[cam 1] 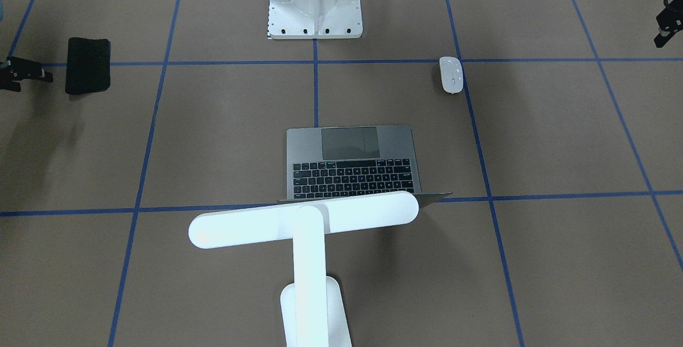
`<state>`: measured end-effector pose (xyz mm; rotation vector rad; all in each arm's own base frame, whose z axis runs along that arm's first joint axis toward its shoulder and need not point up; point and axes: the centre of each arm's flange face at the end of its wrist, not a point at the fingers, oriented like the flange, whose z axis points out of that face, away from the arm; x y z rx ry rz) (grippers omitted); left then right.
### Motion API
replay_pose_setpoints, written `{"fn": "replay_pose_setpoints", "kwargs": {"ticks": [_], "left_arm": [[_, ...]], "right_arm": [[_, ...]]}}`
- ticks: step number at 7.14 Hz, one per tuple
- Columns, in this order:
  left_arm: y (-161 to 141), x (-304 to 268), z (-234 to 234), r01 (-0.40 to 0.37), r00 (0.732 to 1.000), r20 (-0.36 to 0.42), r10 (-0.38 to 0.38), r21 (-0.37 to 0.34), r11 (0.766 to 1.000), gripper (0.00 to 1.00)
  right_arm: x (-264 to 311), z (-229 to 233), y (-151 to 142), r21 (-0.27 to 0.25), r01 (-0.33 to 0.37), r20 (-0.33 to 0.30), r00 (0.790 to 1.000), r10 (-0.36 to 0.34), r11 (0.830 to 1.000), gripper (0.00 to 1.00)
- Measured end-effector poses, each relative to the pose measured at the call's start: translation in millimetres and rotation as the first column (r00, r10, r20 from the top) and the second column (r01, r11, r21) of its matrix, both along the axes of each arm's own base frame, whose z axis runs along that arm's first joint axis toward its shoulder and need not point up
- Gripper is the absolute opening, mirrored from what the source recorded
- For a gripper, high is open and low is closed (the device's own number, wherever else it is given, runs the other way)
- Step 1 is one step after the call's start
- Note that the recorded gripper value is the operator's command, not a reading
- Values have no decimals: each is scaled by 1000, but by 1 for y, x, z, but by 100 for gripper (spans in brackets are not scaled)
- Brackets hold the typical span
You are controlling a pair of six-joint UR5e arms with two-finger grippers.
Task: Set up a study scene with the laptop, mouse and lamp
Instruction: 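Reach the right gripper to the black mouse pad and grasp its edge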
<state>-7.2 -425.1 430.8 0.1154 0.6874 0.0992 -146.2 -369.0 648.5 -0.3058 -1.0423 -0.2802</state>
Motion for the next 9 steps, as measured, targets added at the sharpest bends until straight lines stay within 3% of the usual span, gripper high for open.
{"fn": "replay_pose_setpoints", "kwargs": {"ticks": [4, 7, 9], "left_arm": [[11, -11, 12, 5, 1000, 1, -5, 17, 1000, 99], [13, -13, 12, 10, 1000, 0, -10, 25, 1000, 99], [15, -16, 9, 16, 1000, -1, -16, 29, 999, 99]], "right_arm": [[-39, 5, 20, 24, 107, -21, 994, -107, 994, 100], [-51, 7, 27, 12, 137, -35, 990, -137, 990, 99], [-56, 5, 30, -7, 138, -41, 990, -138, 990, 89]]}}
